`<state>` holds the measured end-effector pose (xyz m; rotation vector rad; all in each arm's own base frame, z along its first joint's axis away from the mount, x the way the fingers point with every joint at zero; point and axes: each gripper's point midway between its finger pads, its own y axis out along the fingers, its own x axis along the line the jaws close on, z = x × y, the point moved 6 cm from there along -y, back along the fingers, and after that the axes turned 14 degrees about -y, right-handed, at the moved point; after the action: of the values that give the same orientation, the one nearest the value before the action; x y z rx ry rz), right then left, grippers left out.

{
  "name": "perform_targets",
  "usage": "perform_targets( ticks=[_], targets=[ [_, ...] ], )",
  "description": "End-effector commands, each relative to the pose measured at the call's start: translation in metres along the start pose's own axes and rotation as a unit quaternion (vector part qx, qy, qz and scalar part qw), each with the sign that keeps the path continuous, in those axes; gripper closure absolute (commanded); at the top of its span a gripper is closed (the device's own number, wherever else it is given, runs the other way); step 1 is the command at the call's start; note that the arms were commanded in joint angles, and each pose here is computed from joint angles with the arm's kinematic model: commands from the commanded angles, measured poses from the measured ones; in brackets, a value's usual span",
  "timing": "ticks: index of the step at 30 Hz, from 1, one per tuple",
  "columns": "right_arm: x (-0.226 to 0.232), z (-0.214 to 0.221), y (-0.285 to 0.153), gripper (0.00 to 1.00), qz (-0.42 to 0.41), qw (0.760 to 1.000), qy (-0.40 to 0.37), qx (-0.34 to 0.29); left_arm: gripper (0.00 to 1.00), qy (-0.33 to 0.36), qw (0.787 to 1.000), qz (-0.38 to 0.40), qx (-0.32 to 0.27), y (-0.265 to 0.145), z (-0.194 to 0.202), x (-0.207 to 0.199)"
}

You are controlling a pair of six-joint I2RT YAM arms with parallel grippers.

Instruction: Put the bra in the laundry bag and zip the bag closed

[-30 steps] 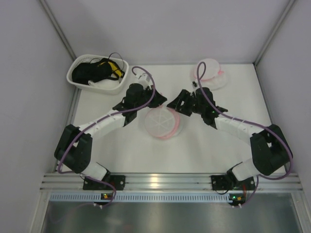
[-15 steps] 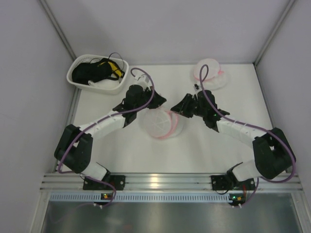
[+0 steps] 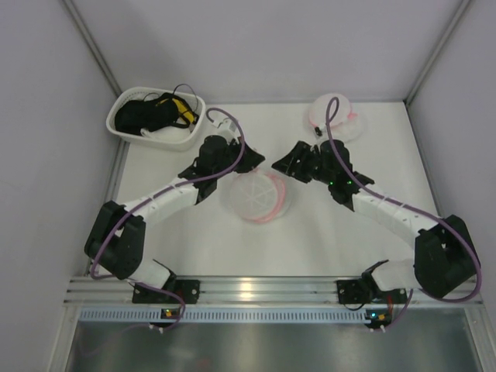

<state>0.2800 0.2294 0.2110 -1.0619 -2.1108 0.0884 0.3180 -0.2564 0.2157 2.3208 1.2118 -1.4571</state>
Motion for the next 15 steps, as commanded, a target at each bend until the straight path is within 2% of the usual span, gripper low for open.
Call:
perform_targets(
  ticks=[1,15],
  targets=[
    [0.024,-0.018,-0.002,0.44,-0.048,0.998,-0.018,-0.038,1.0,0.011,0.998,0.045,-0.031,-0.01,-0.014,-0.022],
    [0.021,-0.003,0.024,0.41,-0.065,0.998,-0.011,0.001,1.0,0.011,0.998,0.044,-0.035,-0.012,-0.014,-0.023]
  ],
)
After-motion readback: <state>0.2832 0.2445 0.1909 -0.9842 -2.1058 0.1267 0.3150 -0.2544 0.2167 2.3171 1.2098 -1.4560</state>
